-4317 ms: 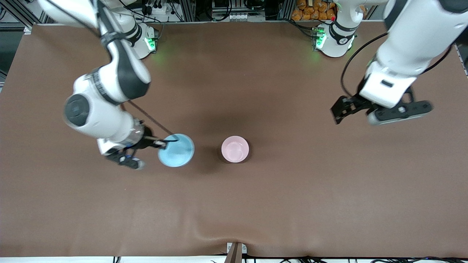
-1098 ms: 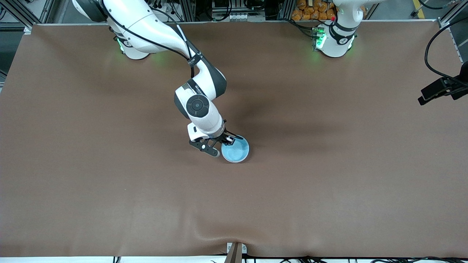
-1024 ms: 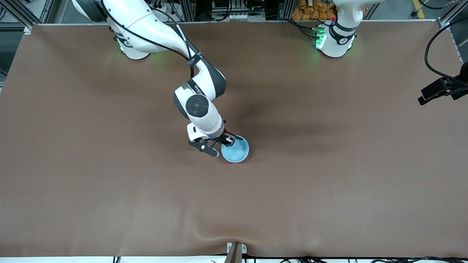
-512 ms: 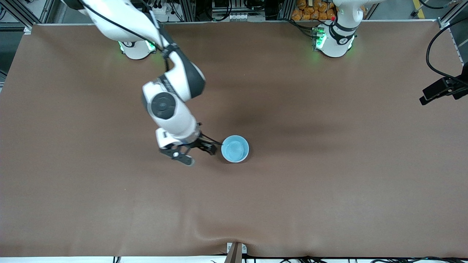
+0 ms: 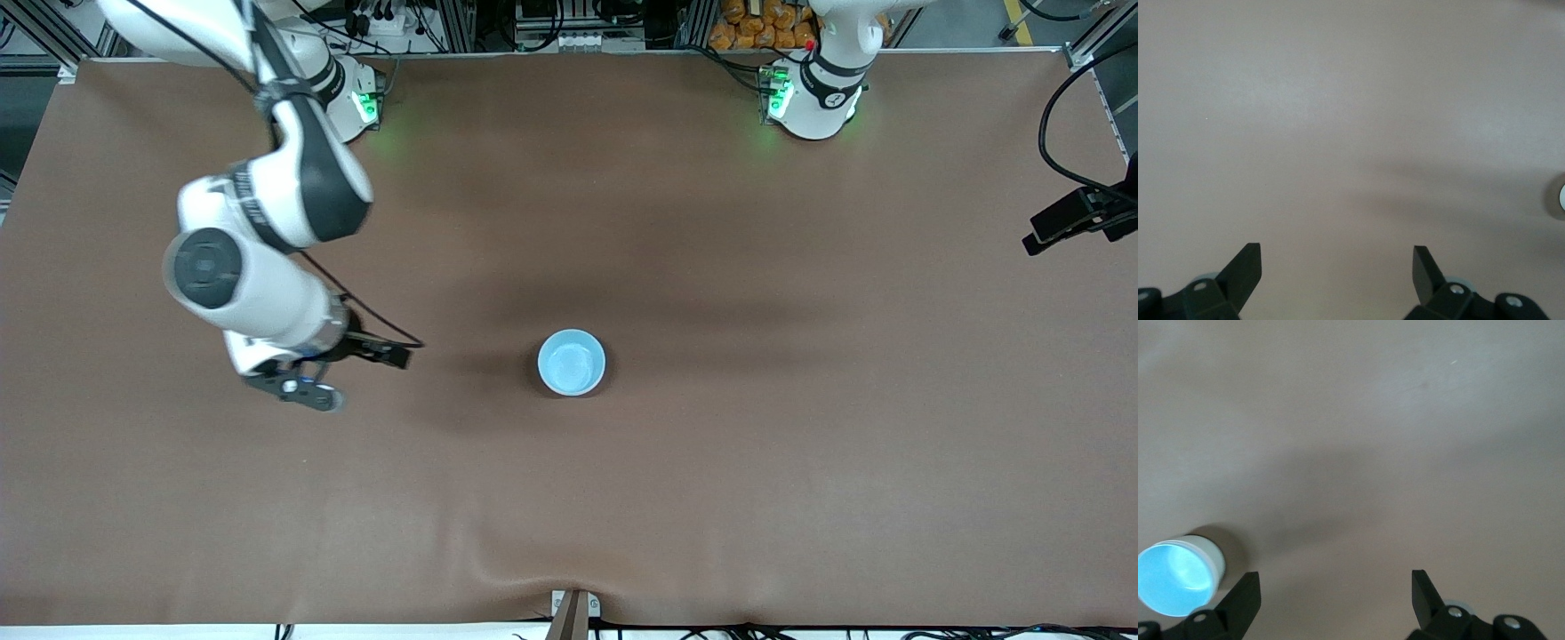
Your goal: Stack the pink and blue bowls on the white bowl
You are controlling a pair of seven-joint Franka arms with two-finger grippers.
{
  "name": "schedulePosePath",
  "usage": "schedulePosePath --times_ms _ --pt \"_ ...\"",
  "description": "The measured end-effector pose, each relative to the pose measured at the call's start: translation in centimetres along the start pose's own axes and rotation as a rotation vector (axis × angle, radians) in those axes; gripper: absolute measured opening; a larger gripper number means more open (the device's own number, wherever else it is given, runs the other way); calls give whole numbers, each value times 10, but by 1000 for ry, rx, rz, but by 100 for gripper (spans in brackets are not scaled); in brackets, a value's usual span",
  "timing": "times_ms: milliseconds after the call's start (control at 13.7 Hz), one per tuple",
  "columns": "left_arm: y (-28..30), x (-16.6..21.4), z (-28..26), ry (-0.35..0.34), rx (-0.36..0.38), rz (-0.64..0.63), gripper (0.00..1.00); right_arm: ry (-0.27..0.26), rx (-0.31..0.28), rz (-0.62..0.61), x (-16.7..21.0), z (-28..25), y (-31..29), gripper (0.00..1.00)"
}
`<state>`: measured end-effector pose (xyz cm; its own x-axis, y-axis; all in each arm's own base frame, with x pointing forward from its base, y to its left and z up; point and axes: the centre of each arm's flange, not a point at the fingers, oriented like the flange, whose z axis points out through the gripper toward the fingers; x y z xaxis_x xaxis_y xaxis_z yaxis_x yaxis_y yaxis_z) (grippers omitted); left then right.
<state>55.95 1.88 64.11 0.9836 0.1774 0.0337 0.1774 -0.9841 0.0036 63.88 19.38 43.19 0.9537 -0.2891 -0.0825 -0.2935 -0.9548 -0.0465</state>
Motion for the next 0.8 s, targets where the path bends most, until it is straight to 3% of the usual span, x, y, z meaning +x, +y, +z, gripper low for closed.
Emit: schedulePosePath --times_ms 366,805 --pt "0 0 -1 2 0 0 100 -48 -12 -79 0 -51 92 100" --pt "-1 0 -2 4 0 -2 100 -21 6 -219 -14 -131 182 100"
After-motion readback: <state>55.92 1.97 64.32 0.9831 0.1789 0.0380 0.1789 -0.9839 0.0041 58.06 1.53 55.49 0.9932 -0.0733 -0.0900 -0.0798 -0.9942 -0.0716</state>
